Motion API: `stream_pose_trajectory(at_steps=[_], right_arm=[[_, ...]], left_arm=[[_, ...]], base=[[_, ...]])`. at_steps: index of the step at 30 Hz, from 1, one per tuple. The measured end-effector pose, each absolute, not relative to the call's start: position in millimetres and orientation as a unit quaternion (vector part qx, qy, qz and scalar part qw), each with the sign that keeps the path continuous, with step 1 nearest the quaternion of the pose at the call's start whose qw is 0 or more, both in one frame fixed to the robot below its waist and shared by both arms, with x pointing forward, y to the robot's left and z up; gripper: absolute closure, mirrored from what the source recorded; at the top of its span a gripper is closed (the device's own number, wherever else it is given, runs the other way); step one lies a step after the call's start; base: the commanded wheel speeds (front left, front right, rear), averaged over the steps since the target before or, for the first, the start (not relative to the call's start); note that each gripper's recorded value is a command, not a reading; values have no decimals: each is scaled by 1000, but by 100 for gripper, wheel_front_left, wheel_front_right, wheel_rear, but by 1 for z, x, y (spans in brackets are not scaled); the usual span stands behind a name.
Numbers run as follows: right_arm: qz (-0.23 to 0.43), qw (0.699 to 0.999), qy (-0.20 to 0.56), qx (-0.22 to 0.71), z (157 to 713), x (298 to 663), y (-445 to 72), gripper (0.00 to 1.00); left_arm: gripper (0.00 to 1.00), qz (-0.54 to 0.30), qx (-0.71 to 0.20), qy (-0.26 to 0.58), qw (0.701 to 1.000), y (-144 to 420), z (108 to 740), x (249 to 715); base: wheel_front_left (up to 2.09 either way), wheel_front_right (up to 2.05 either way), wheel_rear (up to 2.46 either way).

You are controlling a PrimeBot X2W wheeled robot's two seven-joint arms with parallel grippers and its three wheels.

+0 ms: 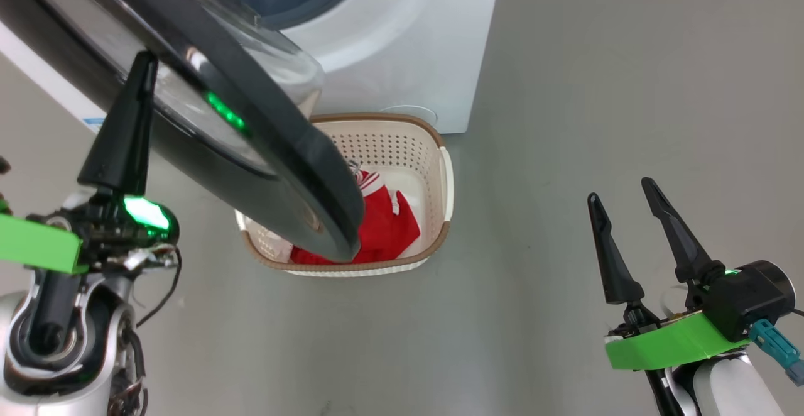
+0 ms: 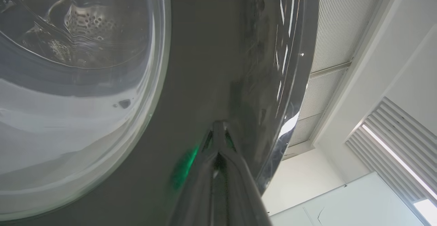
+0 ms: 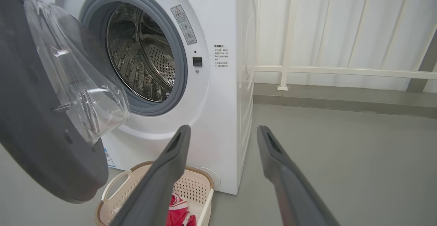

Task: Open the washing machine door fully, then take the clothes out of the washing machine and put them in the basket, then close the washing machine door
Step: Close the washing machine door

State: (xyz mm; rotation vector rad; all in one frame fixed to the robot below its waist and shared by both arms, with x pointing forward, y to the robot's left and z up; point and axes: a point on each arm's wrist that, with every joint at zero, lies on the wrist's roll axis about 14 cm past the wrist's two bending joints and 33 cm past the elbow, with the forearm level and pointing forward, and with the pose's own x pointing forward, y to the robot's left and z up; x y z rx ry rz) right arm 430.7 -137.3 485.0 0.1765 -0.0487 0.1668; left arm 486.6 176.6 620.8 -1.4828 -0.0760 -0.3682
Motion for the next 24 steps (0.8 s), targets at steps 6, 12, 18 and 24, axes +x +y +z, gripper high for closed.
stream_pose_trajectory(at_steps=[6, 12, 18, 24], right_arm=[[68, 994, -17, 86, 480, 429, -148, 0], [54, 995, -20, 84, 481, 430, -159, 0], [38, 996, -17, 81, 479, 425, -170, 0], [27, 997, -14, 77, 477, 423, -178, 0]], left_arm=[[100, -172, -672, -40, 719, 166, 620, 505], [100, -186, -677, -39, 711, 151, 621, 521], [100, -198, -681, -35, 704, 136, 622, 534], [100, -211, -683, -30, 699, 124, 622, 543]], base=[[0, 0, 0], [0, 0, 0], [0, 0, 0], [0, 0, 0]])
